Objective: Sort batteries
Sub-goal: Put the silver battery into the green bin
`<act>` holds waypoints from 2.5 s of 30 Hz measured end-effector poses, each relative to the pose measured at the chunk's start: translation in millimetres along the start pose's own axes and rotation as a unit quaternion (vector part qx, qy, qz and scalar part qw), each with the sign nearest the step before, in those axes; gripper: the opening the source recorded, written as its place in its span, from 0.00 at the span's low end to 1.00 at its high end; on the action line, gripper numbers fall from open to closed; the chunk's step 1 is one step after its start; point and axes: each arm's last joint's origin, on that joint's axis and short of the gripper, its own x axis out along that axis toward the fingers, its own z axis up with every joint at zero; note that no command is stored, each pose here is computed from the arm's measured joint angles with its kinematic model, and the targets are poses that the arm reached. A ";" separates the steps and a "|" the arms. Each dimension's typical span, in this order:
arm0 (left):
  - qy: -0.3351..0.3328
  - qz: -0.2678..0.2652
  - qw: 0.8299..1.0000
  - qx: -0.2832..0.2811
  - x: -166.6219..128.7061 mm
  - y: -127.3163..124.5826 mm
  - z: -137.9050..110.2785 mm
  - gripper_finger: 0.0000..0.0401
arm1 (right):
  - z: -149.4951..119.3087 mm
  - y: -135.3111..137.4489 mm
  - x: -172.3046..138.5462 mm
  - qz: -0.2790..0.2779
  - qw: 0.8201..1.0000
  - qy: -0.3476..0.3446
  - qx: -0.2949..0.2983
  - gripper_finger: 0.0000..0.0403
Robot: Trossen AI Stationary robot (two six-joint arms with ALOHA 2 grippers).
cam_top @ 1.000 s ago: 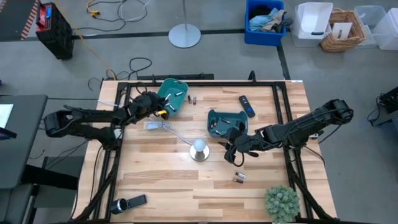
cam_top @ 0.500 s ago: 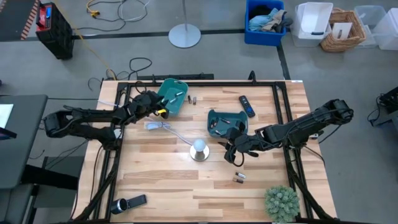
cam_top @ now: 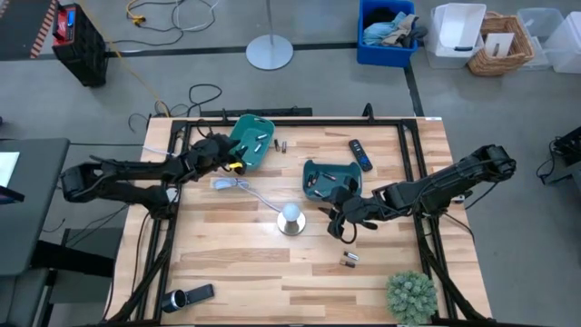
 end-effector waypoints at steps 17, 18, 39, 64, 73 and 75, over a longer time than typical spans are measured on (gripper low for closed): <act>0.012 -0.081 0.996 0.035 -28.1 -12.8 4.7 0.40 | 0.0 0.0 0.0 0.000 1.000 0.000 0.000 0.40; 0.013 -0.086 0.995 0.038 -29.1 -14.5 4.3 0.40 | 0.0 0.0 0.0 0.000 1.000 0.000 0.000 0.40; -0.033 -0.135 0.990 -0.004 -57.1 -12.9 -3.6 0.40 | 0.0 -0.6 0.2 -0.001 1.000 0.001 -0.028 0.40; -0.034 -0.188 0.981 0.022 -66.2 -28.8 -6.1 0.41 | -33.7 37.4 -5.5 0.015 0.996 0.081 0.020 0.40; -0.036 -0.206 0.977 0.037 -70.3 -34.8 -7.2 0.41 | -43.8 69.1 -5.1 -0.022 0.983 0.183 0.022 0.48; -0.038 -0.205 0.977 0.043 -70.4 -35.0 -7.3 0.41 | -43.2 77.3 -8.1 -0.026 0.981 0.192 0.014 0.50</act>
